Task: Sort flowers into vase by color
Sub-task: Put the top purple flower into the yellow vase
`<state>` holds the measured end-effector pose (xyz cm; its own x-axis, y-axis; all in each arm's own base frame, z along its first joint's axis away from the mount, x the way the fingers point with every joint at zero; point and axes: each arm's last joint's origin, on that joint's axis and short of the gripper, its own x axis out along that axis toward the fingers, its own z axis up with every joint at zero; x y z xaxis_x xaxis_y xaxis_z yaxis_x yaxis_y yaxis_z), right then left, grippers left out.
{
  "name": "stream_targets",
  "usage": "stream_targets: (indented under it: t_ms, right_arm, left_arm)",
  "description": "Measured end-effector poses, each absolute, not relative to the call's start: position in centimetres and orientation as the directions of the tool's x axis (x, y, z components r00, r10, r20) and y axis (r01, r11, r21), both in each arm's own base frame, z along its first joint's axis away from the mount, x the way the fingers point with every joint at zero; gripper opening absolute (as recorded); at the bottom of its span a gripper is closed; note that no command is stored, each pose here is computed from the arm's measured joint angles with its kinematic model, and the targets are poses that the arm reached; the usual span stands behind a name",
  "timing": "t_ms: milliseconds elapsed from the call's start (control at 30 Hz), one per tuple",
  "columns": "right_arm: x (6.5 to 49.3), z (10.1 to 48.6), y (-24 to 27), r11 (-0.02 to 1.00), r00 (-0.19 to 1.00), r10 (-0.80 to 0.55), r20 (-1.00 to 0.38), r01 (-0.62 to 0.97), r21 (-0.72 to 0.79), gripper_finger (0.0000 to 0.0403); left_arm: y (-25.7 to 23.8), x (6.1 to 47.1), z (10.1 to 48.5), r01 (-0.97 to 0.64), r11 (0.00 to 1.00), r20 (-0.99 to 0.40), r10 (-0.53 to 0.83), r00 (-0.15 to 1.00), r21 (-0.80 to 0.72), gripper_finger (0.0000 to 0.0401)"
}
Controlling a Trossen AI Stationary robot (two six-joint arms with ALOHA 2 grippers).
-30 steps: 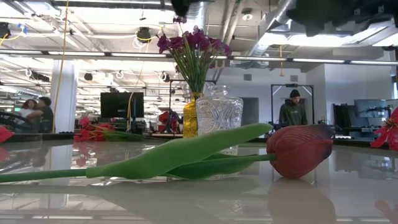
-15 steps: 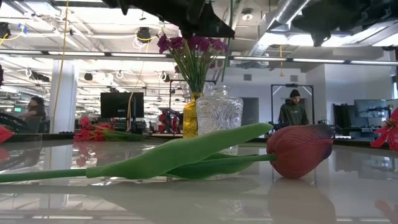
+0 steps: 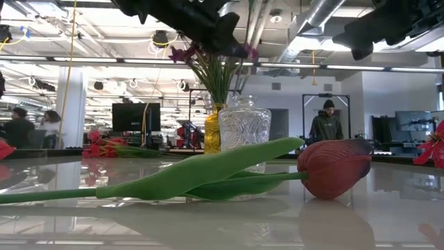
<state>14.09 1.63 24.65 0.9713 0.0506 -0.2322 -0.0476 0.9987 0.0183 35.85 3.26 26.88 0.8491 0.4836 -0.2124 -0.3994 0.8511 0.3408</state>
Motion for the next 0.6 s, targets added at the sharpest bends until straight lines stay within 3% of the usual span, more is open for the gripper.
stream_targets:
  t_ms: [600]
  right_arm:
    - [14.1,24.8,1.6,0.999,0.975,0.051,-0.217,-0.049,0.014,0.0189]
  left_arm:
    - [-2.8,33.5,28.8,-0.211,0.897,-0.278,0.332,0.902,0.388,0.0000]
